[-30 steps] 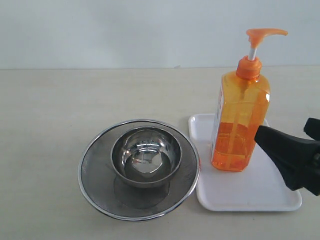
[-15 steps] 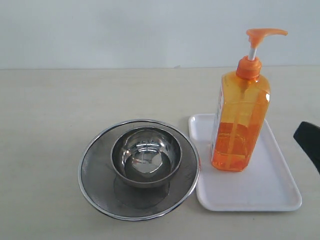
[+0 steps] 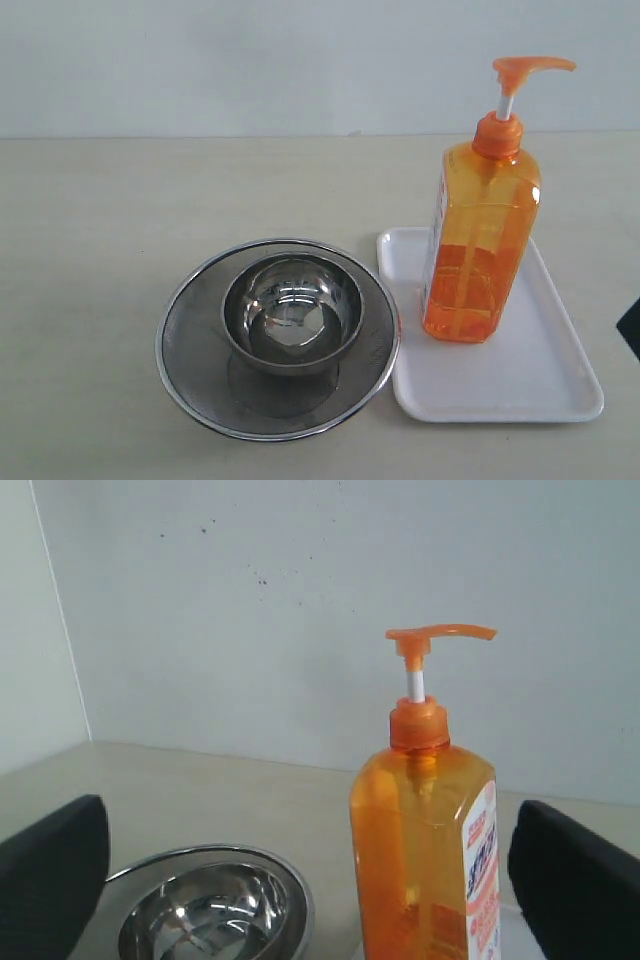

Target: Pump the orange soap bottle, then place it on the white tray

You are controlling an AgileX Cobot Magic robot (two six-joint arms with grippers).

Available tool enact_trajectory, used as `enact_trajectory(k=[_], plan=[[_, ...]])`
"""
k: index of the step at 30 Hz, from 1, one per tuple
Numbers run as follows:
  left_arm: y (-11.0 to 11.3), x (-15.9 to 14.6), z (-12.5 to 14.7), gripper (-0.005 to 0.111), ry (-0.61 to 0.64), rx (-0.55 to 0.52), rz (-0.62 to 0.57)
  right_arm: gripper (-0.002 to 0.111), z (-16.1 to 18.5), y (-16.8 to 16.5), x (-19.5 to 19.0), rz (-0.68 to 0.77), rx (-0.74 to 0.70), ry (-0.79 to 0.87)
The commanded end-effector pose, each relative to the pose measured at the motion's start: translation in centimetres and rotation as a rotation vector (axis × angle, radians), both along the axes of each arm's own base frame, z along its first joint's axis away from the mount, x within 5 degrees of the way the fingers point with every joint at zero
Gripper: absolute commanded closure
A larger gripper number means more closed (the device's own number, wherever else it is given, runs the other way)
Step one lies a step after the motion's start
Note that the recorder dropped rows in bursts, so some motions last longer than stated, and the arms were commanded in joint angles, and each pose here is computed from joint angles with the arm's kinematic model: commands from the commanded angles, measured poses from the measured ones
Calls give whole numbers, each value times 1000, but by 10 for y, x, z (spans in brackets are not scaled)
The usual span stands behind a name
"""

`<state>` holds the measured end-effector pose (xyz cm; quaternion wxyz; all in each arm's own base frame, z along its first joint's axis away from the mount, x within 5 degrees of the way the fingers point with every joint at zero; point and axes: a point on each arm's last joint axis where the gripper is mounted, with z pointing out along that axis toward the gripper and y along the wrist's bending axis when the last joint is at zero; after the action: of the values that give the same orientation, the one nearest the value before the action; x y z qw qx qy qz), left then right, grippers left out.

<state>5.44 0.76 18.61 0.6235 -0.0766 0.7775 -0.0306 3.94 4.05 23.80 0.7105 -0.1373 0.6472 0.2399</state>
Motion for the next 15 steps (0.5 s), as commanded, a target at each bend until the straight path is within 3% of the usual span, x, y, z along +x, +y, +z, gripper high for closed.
enact_trajectory(k=[1,15], plan=[[0,0,-1,102,-4,5,1,7,-2,-3,1,-39,-11,-2],[0,0,-1,102,-4,5,1,7,-2,-3,2,-33,34,23]])
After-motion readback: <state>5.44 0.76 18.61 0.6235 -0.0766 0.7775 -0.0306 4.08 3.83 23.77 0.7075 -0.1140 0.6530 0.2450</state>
